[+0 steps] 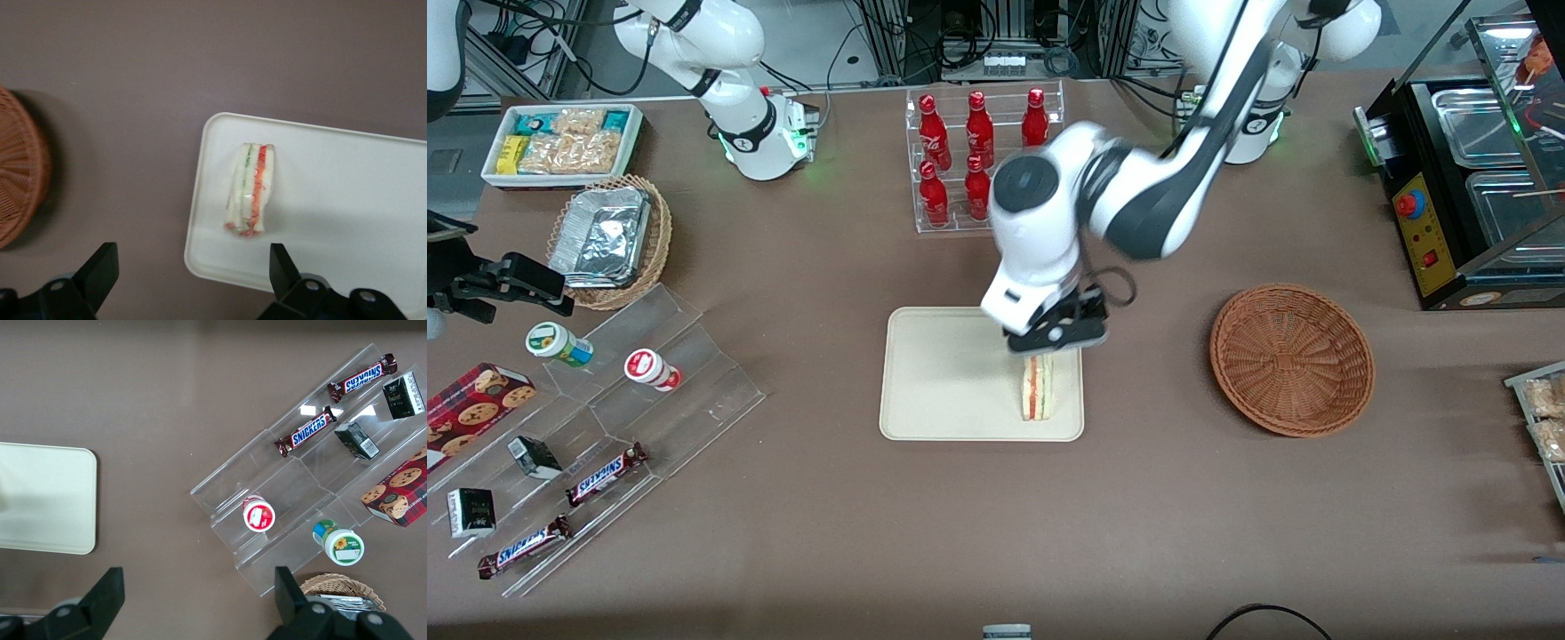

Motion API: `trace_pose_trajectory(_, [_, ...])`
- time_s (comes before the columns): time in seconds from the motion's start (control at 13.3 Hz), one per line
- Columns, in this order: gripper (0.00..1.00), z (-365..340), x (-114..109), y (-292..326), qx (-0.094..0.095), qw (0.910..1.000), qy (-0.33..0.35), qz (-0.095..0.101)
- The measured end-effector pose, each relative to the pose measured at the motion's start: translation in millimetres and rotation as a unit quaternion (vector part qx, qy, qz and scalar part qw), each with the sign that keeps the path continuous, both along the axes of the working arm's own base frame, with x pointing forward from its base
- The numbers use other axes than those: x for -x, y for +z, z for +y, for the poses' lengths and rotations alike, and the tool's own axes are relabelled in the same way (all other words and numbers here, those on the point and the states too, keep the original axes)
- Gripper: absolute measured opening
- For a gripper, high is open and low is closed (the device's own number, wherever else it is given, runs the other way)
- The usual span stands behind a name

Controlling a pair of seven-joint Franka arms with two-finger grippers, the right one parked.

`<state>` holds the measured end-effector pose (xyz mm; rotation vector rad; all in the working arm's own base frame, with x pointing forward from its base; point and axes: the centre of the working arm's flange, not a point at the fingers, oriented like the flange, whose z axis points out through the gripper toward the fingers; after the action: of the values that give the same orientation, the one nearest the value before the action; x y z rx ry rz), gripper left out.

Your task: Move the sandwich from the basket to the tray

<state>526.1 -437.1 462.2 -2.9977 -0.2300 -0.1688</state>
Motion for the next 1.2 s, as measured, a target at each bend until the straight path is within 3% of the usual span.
trace_pose_trajectory(0.3, [1.00,89.6,1.8,117.6,0.012,0.9993,0.031,-0.019])
trace_pose_trajectory(0.38, [1.00,121.2,2.0,142.9,0.021,0.9993,0.025,-0.018])
trace_pose_trajectory(0.6, [1.00,231.7,9.6,197.5,0.038,0.9991,-0.007,0.014])
trace_pose_trajectory(0.82, [1.00,308.3,12.9,211.0,0.045,0.9983,-0.023,0.029])
trace_pose_trajectory(1.05, [1.00,376.5,11.4,193.1,0.069,0.9962,-0.018,0.050])
trace_pose_trajectory(1.2, [1.00,407.4,12.9,173.3,0.083,0.9952,-0.008,0.052])
